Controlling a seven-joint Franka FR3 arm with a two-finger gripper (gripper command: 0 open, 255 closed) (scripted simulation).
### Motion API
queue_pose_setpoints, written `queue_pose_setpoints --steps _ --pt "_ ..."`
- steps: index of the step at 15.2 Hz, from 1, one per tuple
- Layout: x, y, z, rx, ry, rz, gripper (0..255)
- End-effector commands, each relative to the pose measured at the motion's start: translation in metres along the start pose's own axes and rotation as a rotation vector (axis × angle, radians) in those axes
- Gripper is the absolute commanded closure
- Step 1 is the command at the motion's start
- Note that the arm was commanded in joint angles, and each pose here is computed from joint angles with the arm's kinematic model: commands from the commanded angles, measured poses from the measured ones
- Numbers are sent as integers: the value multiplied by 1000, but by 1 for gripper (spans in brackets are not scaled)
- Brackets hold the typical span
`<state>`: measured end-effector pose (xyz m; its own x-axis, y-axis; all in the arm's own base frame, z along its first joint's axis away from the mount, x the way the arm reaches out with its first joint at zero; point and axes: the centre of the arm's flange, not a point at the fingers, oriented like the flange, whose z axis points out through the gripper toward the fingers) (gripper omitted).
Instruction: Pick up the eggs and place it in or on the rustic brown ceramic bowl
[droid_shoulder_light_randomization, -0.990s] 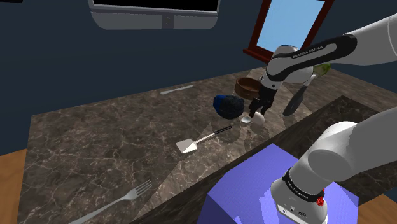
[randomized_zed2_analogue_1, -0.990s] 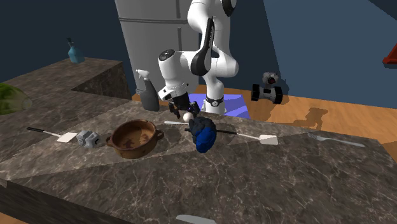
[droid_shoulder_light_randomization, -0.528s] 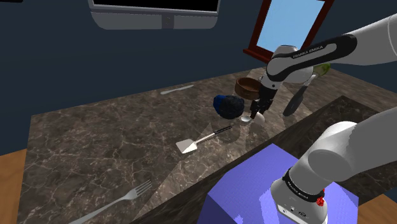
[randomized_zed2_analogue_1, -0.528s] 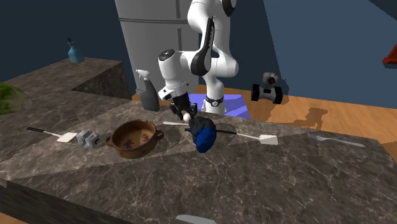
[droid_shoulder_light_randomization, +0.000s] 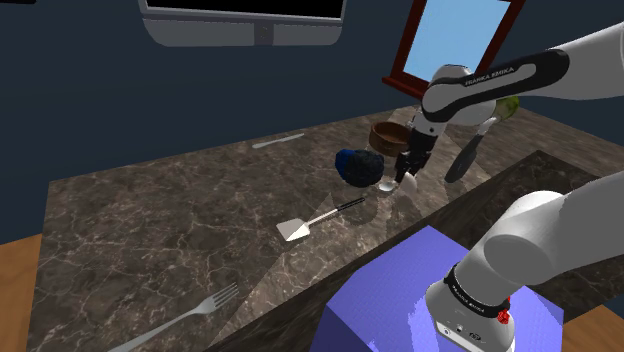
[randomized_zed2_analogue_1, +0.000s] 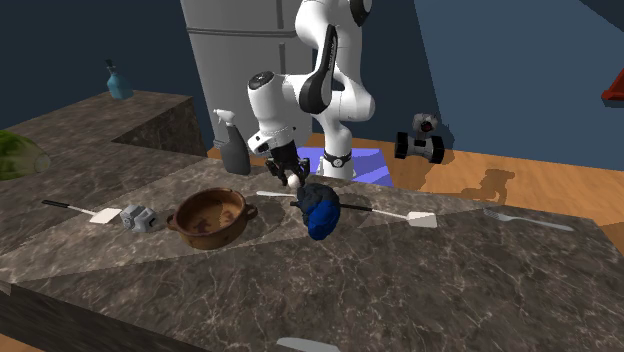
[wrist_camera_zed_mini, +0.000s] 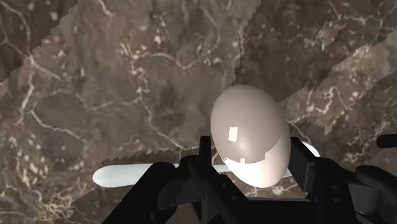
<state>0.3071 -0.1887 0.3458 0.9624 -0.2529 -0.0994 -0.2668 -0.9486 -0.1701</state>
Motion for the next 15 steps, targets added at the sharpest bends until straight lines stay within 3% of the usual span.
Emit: queue_pose_setpoints --steps 1,15 --pt "-2 -2 -11 0 0 0 255" --pt "-10 -15 -83 0 0 0 255"
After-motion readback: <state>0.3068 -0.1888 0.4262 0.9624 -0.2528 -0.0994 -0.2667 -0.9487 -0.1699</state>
